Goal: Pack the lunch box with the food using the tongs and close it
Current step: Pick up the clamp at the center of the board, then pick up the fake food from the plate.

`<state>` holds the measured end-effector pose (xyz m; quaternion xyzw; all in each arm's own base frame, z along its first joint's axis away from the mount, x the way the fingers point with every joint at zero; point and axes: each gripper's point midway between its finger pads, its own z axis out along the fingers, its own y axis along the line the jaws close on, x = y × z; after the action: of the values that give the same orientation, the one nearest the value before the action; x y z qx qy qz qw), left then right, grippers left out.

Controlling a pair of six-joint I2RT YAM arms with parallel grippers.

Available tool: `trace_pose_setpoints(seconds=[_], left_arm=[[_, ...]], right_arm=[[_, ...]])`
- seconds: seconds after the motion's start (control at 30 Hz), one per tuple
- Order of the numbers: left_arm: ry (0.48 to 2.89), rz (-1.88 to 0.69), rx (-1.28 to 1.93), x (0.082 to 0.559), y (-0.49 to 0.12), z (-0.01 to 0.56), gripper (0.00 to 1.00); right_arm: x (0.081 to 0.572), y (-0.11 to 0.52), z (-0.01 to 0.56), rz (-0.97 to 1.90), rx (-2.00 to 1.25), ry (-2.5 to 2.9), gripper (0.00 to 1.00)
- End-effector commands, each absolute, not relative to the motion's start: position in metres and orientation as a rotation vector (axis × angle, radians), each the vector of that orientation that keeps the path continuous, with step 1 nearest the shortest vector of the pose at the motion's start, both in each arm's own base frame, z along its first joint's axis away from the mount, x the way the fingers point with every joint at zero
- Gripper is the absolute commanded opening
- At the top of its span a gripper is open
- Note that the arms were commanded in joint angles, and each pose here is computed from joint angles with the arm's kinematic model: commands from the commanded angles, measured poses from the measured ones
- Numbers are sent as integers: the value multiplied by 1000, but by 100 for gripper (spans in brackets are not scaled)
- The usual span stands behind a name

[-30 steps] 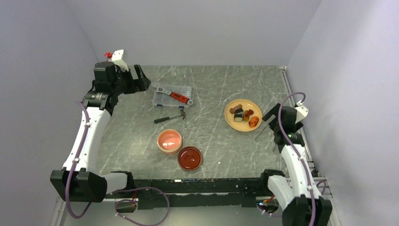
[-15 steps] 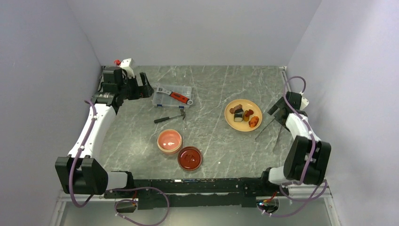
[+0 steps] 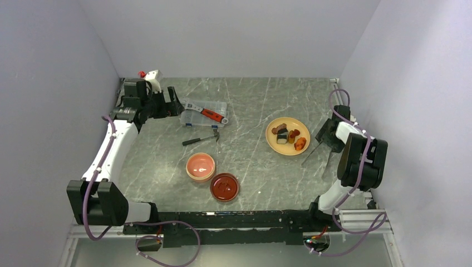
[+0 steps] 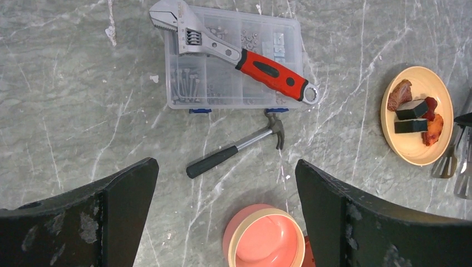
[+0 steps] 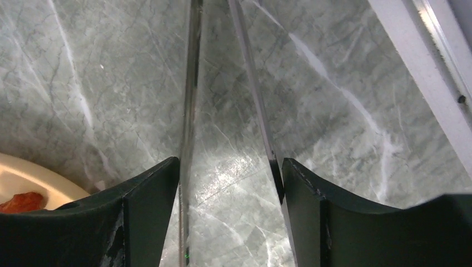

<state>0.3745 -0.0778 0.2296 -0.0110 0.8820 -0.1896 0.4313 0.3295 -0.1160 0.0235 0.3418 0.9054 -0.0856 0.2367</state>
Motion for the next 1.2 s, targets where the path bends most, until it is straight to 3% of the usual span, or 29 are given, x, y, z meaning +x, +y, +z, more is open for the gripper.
trace_pose_setpoints(seconds=[0.0, 0.23, 0.73, 1.17], left_arm=[[2155, -513, 10, 379, -84, 250, 99], [2162, -528, 11, 381, -86, 246, 99], [2163, -563, 33, 380, -92, 245, 99], [2175, -552, 28, 381, -90, 241, 99]], right_arm=[[343, -117, 25, -207, 923, 2467, 69], [347, -115, 44, -173, 873, 2378, 43], [325, -69, 195, -125, 531, 1803, 42], [304, -22, 269, -32, 374, 1543, 38]])
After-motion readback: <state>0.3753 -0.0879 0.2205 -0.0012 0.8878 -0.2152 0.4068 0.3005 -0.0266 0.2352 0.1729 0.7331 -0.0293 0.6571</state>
